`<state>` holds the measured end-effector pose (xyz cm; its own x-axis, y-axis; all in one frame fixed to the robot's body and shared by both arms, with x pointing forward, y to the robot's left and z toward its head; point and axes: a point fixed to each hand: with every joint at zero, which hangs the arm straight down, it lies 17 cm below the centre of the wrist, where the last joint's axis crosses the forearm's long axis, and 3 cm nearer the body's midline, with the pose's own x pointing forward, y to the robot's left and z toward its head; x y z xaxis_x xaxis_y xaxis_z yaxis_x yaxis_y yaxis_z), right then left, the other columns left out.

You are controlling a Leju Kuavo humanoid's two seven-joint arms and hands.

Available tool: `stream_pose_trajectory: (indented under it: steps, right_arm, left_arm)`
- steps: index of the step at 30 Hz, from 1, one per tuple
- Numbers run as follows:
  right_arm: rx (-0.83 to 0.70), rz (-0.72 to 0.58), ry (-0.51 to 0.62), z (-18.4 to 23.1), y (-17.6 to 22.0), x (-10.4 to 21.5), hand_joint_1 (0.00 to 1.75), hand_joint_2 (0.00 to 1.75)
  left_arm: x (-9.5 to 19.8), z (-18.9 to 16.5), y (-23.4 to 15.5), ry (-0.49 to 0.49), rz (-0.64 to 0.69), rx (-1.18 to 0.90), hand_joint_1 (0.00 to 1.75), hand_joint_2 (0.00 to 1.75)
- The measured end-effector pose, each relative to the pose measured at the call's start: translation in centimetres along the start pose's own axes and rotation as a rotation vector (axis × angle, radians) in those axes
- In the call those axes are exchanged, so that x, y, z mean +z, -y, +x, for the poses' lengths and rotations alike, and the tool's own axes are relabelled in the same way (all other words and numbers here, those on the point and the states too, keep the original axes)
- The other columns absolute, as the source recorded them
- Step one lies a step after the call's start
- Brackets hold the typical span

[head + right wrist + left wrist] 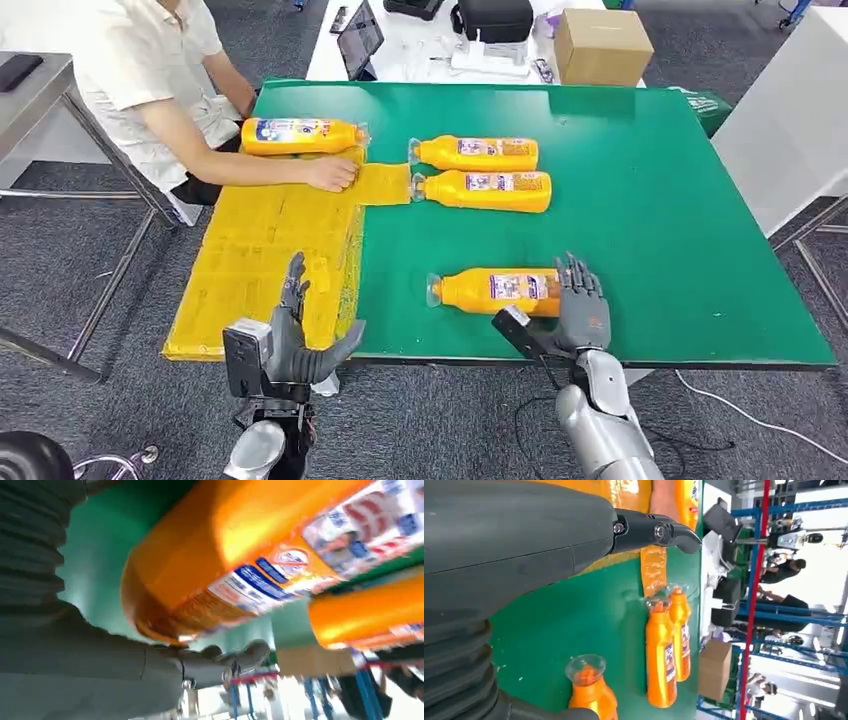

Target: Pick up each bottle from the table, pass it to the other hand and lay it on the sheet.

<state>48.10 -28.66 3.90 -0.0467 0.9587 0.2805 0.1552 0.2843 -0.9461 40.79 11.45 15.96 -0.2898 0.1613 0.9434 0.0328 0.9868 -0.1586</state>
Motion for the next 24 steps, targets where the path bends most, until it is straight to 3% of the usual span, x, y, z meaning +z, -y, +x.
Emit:
stream_pose_trajectory:
  steps: [17,18,19,20,24]
  right_arm:
    - [0.042,0.105,-0.008,-1.1,-0.8,-1.9,0.0,1.75]
    - [0.043,0.105,-0.007,-1.2,-0.8,-1.9,0.4,1.75]
    - [0.045,0.106,-0.006,-1.2,-0.8,-2.0,1.38,1.75]
    - [0.046,0.109,-0.005,-1.2,-0.9,-1.9,1.73,1.75]
    - [0.042,0.126,0.001,-1.4,-1.3,-1.8,1.75,1.75]
  left_arm:
    - [-0.5,0.5,1.3,0.006,-0.052,0.005,0.0,1.75]
    - [-0.6,0.5,1.3,0.007,-0.052,0.005,0.0,1.75]
    - [-0.6,0.5,1.4,0.007,-0.053,0.005,0.0,1.75]
    - [-0.6,0.6,1.4,0.008,-0.053,0.005,0.0,1.75]
    - [-0.7,0.6,1.6,0.01,-0.064,0.008,0.0,1.75]
